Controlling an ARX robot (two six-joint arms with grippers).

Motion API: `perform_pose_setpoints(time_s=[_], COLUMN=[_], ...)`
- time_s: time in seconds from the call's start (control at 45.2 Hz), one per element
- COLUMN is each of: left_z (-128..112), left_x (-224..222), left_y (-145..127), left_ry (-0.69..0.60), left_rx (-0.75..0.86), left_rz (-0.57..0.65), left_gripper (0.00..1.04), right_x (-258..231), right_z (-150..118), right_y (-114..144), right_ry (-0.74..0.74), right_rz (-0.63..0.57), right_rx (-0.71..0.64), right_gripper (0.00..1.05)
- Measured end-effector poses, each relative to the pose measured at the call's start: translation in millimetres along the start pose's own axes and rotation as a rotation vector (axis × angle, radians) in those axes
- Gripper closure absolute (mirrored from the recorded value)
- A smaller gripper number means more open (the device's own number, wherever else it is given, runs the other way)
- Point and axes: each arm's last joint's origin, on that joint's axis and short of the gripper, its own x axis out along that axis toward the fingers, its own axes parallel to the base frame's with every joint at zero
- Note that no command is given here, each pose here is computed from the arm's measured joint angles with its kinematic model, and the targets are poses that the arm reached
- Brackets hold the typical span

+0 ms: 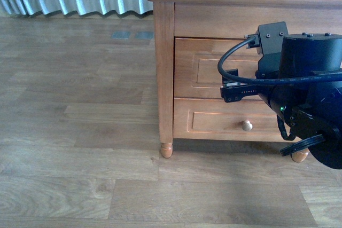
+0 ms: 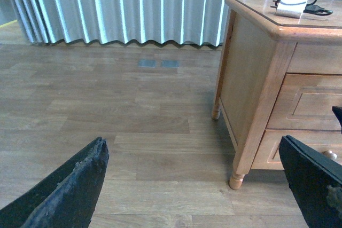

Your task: Put charger into drawer

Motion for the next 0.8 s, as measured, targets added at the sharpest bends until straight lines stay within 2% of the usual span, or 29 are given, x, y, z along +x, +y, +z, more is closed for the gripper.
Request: perform_pose_setpoints(time_s=[0.797], left_z=[0.0], left_x=[0.0], left_y=[0.0], left_ry=[0.0], left_rx=[0.0], left_rz=[0.0], left_gripper=[0.06], right_x=[7.9], right_z=[-8.4], right_y=[-7.1], right_ry=[0.016], right_rz=[-0.024], right_rx=[0.006], right_gripper=[0.08])
